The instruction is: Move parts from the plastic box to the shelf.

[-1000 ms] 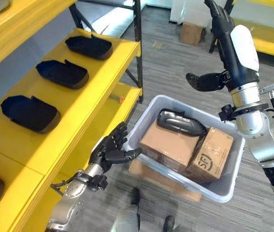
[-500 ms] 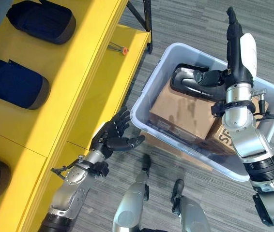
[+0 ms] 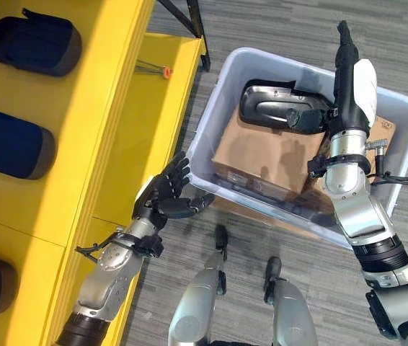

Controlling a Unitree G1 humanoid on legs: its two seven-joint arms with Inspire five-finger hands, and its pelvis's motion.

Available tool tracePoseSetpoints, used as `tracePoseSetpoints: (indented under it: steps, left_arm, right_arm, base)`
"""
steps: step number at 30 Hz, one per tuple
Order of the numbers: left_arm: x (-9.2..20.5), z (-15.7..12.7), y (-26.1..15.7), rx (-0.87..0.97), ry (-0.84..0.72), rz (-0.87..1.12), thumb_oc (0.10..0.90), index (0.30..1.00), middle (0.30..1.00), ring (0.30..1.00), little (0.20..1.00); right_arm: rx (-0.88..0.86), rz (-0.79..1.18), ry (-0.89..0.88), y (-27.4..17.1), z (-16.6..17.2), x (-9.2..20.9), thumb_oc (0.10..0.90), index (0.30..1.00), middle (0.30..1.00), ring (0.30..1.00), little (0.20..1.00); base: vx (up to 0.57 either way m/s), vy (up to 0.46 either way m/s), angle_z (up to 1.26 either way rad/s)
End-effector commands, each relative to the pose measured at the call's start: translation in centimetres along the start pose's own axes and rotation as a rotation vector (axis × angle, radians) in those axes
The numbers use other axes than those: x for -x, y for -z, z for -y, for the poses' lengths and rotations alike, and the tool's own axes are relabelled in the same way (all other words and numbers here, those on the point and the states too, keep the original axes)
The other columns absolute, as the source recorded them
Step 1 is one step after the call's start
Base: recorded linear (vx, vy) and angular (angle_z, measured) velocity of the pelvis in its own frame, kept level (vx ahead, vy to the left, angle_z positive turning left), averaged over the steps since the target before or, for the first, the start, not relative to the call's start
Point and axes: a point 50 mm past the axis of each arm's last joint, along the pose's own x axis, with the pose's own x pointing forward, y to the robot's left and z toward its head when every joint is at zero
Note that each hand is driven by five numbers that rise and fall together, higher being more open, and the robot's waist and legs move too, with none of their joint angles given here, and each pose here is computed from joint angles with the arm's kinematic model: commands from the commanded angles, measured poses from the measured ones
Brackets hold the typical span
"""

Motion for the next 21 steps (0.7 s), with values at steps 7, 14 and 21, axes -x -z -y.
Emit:
tracePoseSetpoints:
  steps: [7, 14, 21]
  left_arm:
    - [0.1, 2.6, -3.8, 0.048, 0.047, 0.229, 0.900, 1.000, 1.000, 1.000, 1.000]
    - [0.3, 3.0, -3.5, 0.051, 0.053, 0.227, 0.900, 1.000, 1.000, 1.000, 1.000]
    - [0.5, 3.2, -3.4, 0.023, 0.043, 0.240, 0.900, 1.000, 1.000, 1.000, 1.000]
  right_arm:
    - [0.053, 0.354, 0.098, -6.8, 3.3, -0.7, 0.900, 1.000, 1.000, 1.000, 1.000]
    - [0.135, 0.430, 0.086, -7.8, 3.0, -0.3, 0.900, 1.000, 1.000, 1.000, 1.000]
    - [0.241, 0.552, 0.114, -9.5, 3.0, -0.1, 0.900, 1.000, 1.000, 1.000, 1.000]
  base:
    - [-0.03, 0.039, -0.11]
    - [-0.03, 0.016, -0.05]
    - [0.00, 0.000, 0.00]
